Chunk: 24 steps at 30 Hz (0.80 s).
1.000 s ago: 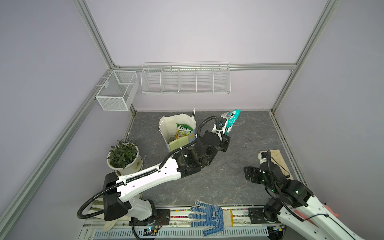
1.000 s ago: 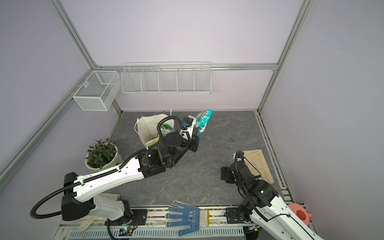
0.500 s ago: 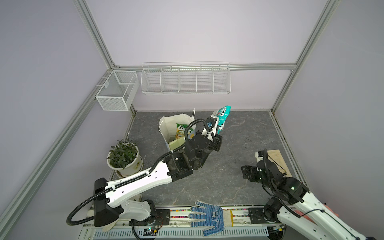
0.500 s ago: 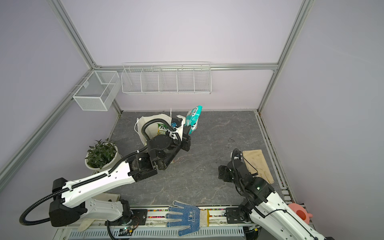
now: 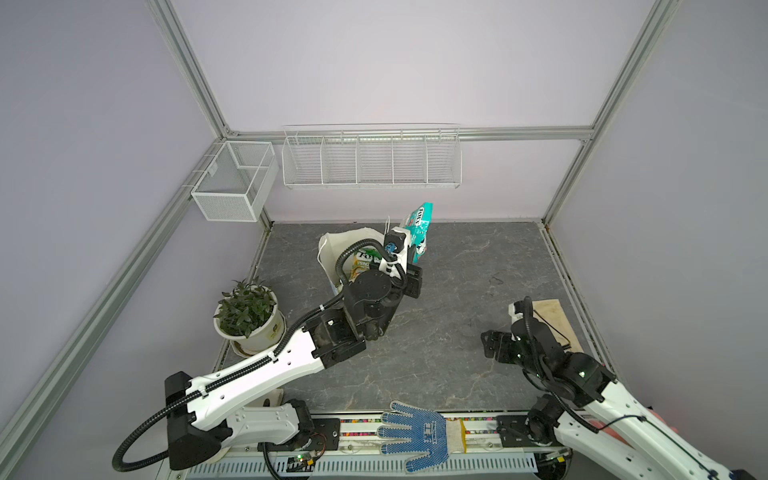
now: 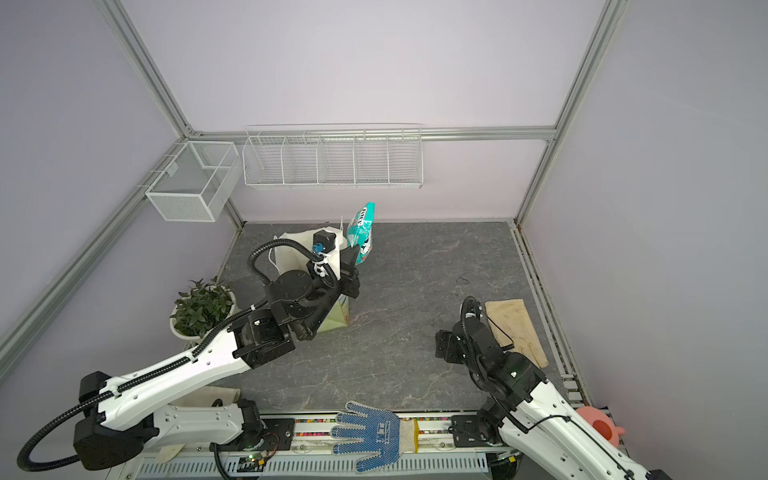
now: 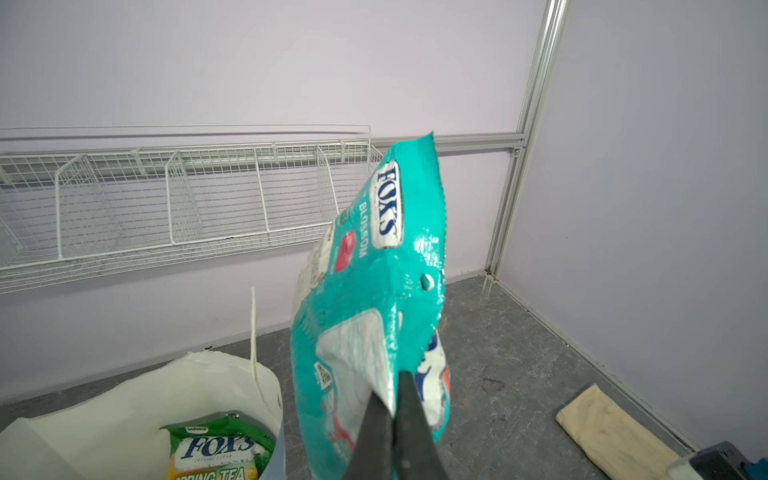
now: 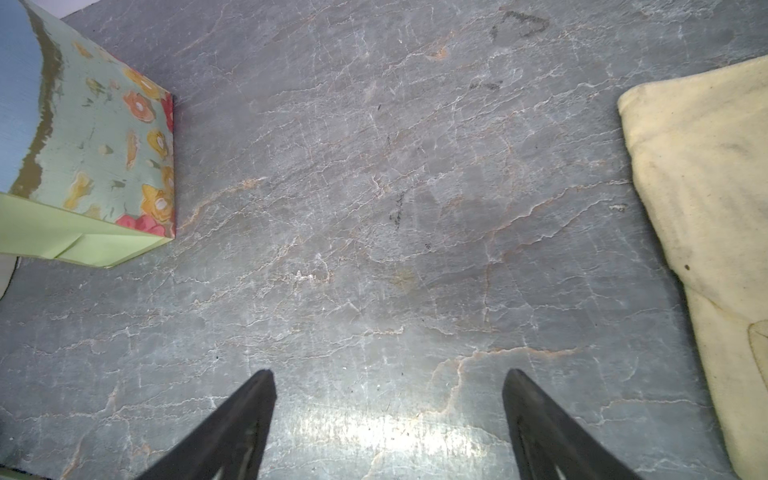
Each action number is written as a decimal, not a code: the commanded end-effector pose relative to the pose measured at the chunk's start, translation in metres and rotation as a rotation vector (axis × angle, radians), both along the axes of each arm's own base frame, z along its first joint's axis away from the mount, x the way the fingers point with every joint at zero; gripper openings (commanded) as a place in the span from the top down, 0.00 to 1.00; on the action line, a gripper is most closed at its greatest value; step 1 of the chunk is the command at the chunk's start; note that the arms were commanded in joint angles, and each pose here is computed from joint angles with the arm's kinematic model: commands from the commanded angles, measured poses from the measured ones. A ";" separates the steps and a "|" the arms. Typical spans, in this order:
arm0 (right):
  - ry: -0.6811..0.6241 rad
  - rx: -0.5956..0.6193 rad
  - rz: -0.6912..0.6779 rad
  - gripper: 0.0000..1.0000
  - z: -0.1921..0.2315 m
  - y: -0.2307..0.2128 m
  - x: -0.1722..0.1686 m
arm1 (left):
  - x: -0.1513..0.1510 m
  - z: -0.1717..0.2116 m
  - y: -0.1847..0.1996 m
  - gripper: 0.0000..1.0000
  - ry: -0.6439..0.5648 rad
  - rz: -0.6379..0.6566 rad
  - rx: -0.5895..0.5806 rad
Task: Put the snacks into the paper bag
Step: 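Carry the teal packet with the left gripper toward the paper bag opening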
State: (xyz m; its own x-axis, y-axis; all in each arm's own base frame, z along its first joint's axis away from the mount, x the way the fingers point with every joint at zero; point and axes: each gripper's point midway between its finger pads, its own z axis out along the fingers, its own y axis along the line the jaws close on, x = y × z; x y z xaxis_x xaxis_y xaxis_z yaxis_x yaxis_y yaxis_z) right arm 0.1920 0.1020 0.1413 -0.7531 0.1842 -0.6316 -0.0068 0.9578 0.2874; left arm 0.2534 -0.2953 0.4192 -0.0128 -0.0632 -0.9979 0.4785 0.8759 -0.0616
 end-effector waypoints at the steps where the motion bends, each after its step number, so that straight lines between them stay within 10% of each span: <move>1: 0.010 0.030 -0.008 0.11 -0.002 0.005 0.002 | -0.002 0.022 0.017 1.00 -0.050 0.031 -0.059; 24: 0.040 0.037 -0.003 0.11 -0.009 0.011 0.005 | 0.003 0.020 0.082 1.00 -0.068 0.149 -0.107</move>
State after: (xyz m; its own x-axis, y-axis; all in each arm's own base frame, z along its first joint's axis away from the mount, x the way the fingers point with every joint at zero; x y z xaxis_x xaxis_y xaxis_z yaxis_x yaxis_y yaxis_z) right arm 0.1955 0.1111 0.1357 -0.7735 0.1896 -0.6047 -0.0039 0.9527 0.3037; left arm 0.2569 -0.2244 0.4292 0.0456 -0.1246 -0.9912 0.3641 0.9260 -0.0997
